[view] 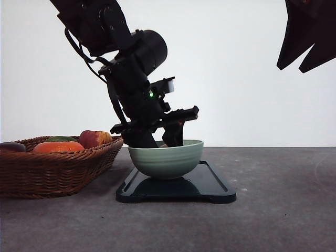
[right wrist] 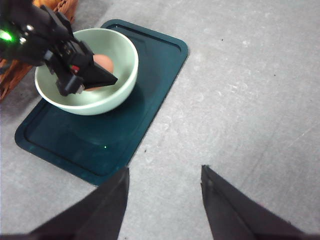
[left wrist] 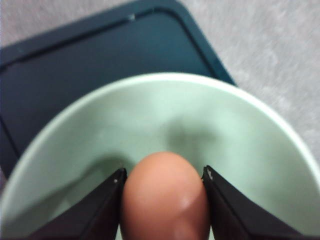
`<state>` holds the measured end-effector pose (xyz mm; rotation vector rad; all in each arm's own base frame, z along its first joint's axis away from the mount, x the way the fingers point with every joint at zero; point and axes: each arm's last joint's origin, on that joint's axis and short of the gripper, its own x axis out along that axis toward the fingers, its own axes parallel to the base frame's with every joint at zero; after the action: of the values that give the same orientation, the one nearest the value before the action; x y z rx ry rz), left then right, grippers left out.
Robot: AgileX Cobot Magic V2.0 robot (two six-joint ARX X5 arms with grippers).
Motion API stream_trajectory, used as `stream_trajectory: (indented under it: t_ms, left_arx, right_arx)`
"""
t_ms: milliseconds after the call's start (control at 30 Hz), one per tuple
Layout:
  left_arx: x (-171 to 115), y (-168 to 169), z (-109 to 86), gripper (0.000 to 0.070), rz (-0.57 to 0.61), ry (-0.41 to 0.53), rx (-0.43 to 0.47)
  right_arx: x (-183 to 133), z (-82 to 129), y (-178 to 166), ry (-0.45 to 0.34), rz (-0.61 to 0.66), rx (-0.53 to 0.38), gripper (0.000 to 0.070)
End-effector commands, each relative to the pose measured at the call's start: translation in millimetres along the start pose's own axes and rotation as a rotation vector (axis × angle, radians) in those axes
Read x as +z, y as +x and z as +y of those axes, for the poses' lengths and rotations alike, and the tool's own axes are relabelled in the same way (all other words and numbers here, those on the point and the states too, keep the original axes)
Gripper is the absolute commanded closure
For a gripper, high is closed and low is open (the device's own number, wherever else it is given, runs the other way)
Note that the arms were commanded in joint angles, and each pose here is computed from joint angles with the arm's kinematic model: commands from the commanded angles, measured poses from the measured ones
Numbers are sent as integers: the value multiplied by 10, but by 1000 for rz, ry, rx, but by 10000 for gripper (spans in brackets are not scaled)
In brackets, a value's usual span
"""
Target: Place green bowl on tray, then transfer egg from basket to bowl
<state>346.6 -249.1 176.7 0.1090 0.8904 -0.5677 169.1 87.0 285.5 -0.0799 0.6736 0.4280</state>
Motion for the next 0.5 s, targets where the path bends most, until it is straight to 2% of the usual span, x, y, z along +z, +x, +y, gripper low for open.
stream_trajectory:
  t_ms: [0, 100, 267, 467]
  left_arx:
    - [4, 75, -46, 470, 2, 19, -8]
    - [1, 77, -71, 456, 1, 23, -12]
    - [-10, 79, -111, 343, 7, 30, -18]
    - [-2, 44, -137, 337, 26, 28, -18]
  right_arx:
    - [10, 11, 9, 7, 5, 4, 423]
    - [-1, 10, 9, 7, 17, 3, 423]
    - [-5, 10, 9, 7, 21, 3, 423]
    - [-5, 10, 9, 7, 21, 3, 423]
